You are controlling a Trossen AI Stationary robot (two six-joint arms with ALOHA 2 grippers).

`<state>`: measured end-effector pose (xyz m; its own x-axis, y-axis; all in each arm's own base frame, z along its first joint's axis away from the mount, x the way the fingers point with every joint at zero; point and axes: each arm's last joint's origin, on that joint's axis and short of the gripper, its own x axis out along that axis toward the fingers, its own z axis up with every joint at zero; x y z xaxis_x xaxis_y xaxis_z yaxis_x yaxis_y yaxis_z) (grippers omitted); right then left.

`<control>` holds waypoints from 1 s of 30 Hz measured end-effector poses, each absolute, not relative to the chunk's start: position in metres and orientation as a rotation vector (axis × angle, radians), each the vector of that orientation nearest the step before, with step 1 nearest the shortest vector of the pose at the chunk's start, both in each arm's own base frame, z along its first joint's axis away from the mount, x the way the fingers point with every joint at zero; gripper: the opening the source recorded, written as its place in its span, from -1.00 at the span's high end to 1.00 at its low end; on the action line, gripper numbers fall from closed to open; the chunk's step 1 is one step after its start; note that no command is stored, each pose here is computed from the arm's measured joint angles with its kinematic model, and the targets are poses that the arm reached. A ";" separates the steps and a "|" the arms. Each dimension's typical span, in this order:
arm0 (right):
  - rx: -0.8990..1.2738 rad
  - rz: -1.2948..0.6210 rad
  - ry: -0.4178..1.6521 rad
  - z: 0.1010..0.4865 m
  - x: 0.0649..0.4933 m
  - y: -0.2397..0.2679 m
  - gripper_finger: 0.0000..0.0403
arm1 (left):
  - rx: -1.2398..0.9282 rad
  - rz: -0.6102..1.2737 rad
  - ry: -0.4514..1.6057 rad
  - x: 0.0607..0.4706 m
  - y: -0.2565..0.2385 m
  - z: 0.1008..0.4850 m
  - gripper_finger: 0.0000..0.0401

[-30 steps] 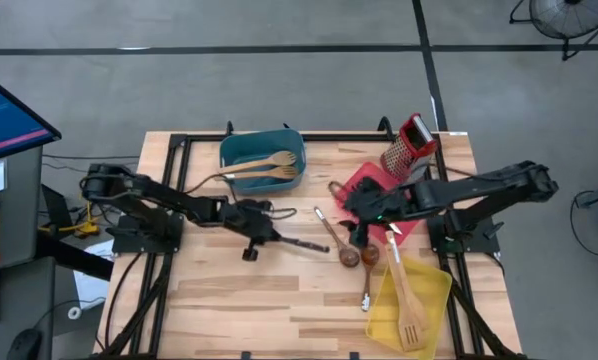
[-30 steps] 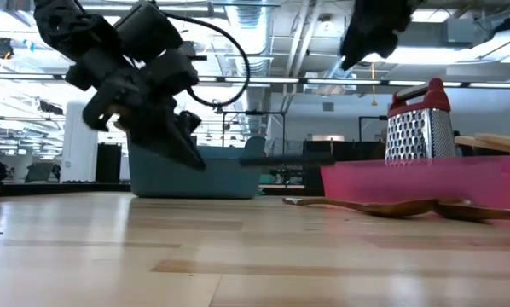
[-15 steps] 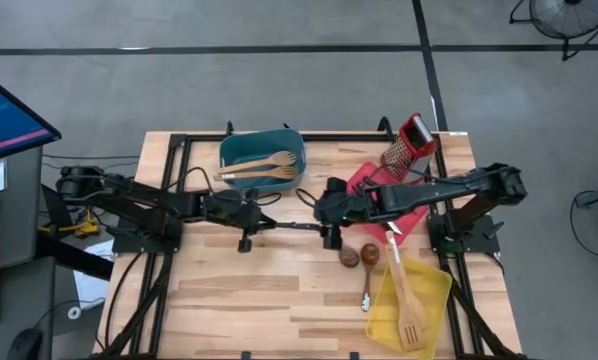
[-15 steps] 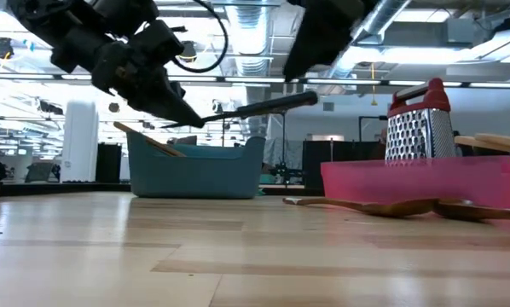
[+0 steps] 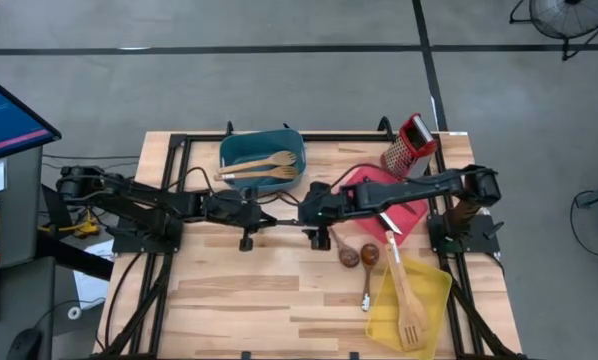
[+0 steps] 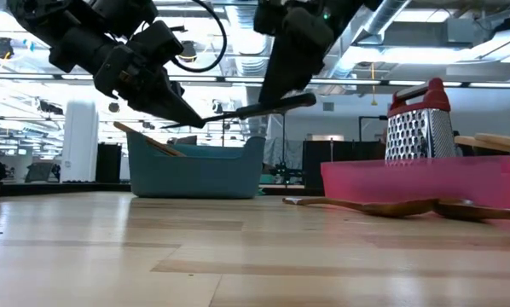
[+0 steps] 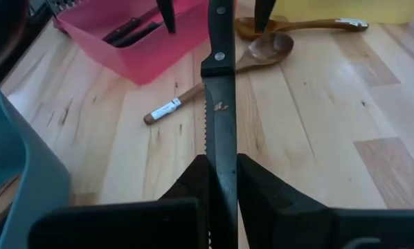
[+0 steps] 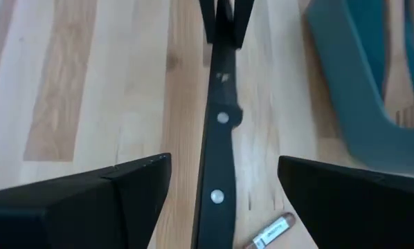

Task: Pick & Place Kitchen Items
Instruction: Put the black kitchen knife into the red bin

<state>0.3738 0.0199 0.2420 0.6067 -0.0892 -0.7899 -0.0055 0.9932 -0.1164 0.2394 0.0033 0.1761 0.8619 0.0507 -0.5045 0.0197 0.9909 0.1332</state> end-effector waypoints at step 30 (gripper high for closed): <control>-0.100 -0.072 1.035 0.228 0.370 0.012 0.67 | 0.162 0.032 0.513 0.240 0.004 0.178 0.84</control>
